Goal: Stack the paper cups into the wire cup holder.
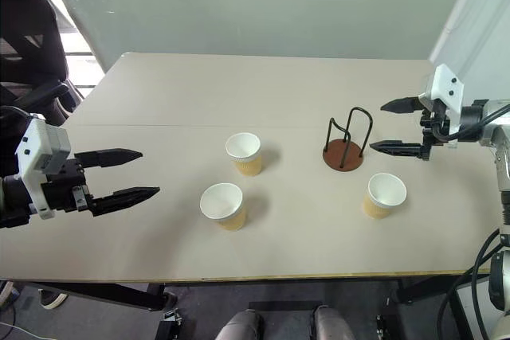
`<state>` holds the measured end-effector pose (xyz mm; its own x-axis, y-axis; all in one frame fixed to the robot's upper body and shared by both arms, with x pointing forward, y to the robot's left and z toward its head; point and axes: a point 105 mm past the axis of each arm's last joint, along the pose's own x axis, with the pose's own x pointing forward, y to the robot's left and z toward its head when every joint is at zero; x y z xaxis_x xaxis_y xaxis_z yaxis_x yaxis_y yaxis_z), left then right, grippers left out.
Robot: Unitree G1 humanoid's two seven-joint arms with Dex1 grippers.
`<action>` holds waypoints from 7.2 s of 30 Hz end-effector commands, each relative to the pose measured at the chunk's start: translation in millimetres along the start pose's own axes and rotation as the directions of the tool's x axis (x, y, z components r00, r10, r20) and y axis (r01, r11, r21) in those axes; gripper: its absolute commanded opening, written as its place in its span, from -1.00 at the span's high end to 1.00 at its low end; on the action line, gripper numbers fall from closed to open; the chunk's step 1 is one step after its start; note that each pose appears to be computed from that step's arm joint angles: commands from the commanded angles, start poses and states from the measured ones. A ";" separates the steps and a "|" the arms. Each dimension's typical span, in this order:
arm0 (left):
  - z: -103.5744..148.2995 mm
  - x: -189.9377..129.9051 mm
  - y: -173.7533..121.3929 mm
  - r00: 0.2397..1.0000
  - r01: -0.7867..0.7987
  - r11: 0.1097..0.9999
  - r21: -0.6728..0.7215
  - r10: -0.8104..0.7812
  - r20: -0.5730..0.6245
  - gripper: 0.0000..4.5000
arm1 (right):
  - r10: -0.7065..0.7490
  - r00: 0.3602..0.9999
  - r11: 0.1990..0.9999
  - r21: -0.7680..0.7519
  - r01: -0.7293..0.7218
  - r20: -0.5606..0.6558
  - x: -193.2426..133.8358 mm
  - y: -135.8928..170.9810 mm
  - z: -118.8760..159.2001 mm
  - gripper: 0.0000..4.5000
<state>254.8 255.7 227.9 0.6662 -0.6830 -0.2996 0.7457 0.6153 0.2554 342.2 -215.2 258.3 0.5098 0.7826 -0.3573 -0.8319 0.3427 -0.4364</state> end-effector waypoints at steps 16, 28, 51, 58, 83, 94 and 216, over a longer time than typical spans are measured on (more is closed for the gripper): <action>12.4 -7.5 2.3 0.999 -0.034 0.998 0.055 0.034 0.012 -0.97 | -0.290 0.938 0.952 0.048 0.304 -0.189 13.1 -40.8 -32.8 -1.00; 43.7 -9.6 9.4 0.974 -0.110 0.989 0.102 0.087 0.211 -0.97 | -0.350 0.902 0.909 0.143 0.392 -0.252 29.3 -48.0 -51.5 -1.00; 34.9 -12.9 7.0 0.984 -0.115 0.989 0.097 0.100 0.149 -0.97 | -0.427 0.877 0.813 0.330 0.479 -0.220 60.6 -41.7 -68.0 -1.00; 33.5 -13.5 5.6 0.985 -0.117 0.988 0.096 0.103 0.138 -1.00 | -0.457 0.866 0.794 0.345 0.501 -0.204 68.2 -45.9 -66.7 -0.42; 32.2 -10.5 4.7 0.988 -0.108 0.990 0.093 0.096 0.120 -1.00 | -0.025 0.994 0.977 0.211 0.002 0.108 70.6 19.8 11.9 0.97; 33.1 -4.1 3.8 0.990 -0.081 0.992 0.093 0.069 0.119 -1.00 | 0.156 0.984 0.971 0.170 -0.168 0.083 93.6 99.8 21.0 0.97; 54.5 10.5 -0.6 0.985 0.013 0.990 0.143 -0.038 0.170 -1.00 | 0.487 0.873 0.812 -0.379 -0.444 0.022 16.4 99.2 101.9 0.98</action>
<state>265.0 229.7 268.0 0.6293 -0.7598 -0.1632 0.7590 0.5558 0.3390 258.6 -129.6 286.7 0.0981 0.8356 -0.5405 -0.8228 -0.2374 -0.5164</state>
